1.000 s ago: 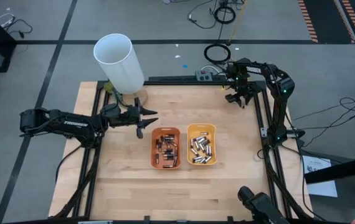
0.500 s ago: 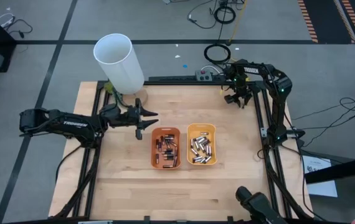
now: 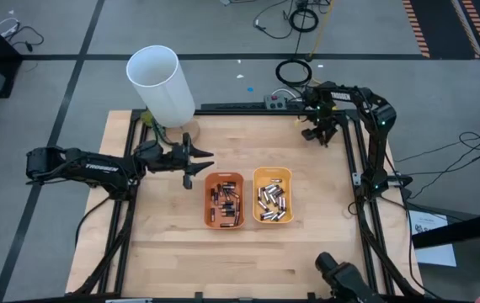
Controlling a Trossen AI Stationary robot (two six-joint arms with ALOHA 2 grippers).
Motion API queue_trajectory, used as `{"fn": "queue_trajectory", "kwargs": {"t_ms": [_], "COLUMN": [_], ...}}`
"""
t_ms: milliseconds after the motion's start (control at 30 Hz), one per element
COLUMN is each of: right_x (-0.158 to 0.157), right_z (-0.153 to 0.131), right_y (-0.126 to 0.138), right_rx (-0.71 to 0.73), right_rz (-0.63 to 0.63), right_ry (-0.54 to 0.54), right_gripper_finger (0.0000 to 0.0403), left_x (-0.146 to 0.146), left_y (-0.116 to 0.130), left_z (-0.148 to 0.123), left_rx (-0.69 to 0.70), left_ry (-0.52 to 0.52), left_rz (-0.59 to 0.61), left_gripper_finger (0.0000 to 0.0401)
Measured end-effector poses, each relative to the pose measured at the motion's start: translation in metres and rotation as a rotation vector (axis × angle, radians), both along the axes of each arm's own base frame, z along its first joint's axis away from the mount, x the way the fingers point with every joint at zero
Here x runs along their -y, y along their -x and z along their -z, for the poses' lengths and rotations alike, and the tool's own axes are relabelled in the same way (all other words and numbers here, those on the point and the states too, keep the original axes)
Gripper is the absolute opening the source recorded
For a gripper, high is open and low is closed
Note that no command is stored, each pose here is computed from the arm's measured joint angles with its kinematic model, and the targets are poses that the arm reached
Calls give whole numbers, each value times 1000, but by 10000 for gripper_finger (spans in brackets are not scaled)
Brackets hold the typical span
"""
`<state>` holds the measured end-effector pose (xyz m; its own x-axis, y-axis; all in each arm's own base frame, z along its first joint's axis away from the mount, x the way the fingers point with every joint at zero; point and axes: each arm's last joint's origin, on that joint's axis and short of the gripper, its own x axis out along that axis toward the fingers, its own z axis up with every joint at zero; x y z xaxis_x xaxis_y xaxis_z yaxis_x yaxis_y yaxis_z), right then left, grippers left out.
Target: Sort batteries
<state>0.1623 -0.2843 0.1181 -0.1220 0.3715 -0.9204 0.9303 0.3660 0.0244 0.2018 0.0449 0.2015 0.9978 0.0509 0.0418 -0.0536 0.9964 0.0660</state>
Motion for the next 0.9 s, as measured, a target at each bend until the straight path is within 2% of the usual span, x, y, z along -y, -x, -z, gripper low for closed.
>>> {"fn": "queue_trajectory", "kwargs": {"t_ms": [133, 200, 500, 733, 900], "right_x": [-2, -2, -6, -21, -53], "right_z": [2, 2, -11, -59, -97], "right_y": [-2, -2, -10, -25, -47], "right_rx": [16, 25, 43, 161, 306], "right_rz": [-42, -55, -127, -227, -320], "right_ry": [-6, -12, -22, 97, 168], "right_gripper_finger": [37, 14, 5, 2, 2], "left_x": [0, 0, 0, 0, 0], "left_y": [0, 0, 0, 0, 0], "left_z": [0, 0, 0, 0, 0], "left_rx": [0, 0, -1, -3, -3], "left_ry": [0, 0, -1, 0, -1], "left_rz": [0, 0, 0, 0, -1], "left_gripper_finger": [135, 135, 135, 135, 135]}}
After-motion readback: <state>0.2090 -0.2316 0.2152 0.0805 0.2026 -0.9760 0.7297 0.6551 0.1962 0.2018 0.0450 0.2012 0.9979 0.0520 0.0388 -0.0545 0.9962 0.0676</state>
